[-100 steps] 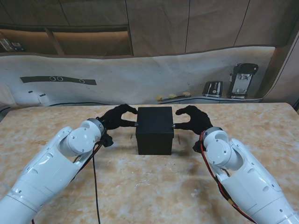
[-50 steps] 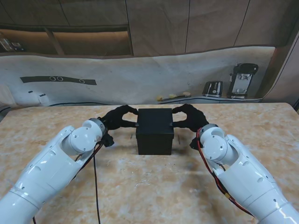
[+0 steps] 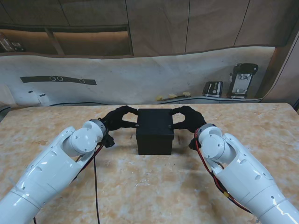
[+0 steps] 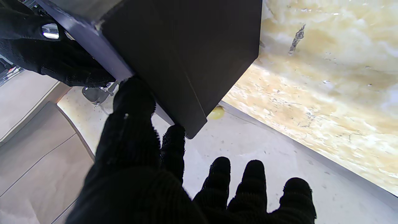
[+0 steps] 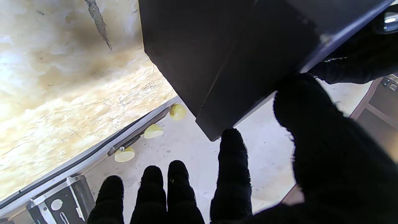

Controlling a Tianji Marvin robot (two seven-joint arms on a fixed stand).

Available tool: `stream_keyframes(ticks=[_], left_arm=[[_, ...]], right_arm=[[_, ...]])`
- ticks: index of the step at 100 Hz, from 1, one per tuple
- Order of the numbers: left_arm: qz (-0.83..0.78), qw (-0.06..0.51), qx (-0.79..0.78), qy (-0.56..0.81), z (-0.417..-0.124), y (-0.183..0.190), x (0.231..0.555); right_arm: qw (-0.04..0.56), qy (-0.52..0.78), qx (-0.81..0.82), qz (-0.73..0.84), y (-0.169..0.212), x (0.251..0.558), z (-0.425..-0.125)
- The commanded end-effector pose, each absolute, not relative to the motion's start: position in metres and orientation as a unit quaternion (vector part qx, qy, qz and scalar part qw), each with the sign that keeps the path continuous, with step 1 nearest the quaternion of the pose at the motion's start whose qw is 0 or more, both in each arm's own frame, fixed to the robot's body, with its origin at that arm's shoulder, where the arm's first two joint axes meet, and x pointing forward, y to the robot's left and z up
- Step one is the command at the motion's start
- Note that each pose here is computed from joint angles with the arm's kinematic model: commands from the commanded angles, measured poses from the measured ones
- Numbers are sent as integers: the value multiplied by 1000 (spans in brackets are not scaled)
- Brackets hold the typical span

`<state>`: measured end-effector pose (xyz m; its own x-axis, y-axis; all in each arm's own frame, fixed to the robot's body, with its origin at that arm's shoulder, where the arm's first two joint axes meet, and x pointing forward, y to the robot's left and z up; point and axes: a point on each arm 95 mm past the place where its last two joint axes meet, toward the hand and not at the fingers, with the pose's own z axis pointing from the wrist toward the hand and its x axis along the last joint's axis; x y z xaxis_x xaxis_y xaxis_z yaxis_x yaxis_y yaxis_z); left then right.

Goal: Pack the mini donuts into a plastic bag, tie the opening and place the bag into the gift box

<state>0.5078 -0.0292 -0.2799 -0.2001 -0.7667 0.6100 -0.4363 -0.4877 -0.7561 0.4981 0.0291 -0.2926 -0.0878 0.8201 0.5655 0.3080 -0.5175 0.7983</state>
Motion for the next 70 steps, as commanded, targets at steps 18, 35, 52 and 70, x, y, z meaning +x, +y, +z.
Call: stream_keyframes(ticks=[18, 35, 52, 70], left_arm=[[-584, 124, -632, 494, -292, -34, 499], [-593, 126, -628, 488, -286, -32, 496], [-618, 129, -617, 470, -271, -28, 492], [-643, 129, -604, 453, -252, -20, 481]], right_arm=[[205, 453, 659, 565, 33, 488, -317], [208, 443, 653, 578, 31, 487, -310], [211, 429, 642, 600, 27, 483, -294], [210, 403, 628, 631, 23, 474, -276]])
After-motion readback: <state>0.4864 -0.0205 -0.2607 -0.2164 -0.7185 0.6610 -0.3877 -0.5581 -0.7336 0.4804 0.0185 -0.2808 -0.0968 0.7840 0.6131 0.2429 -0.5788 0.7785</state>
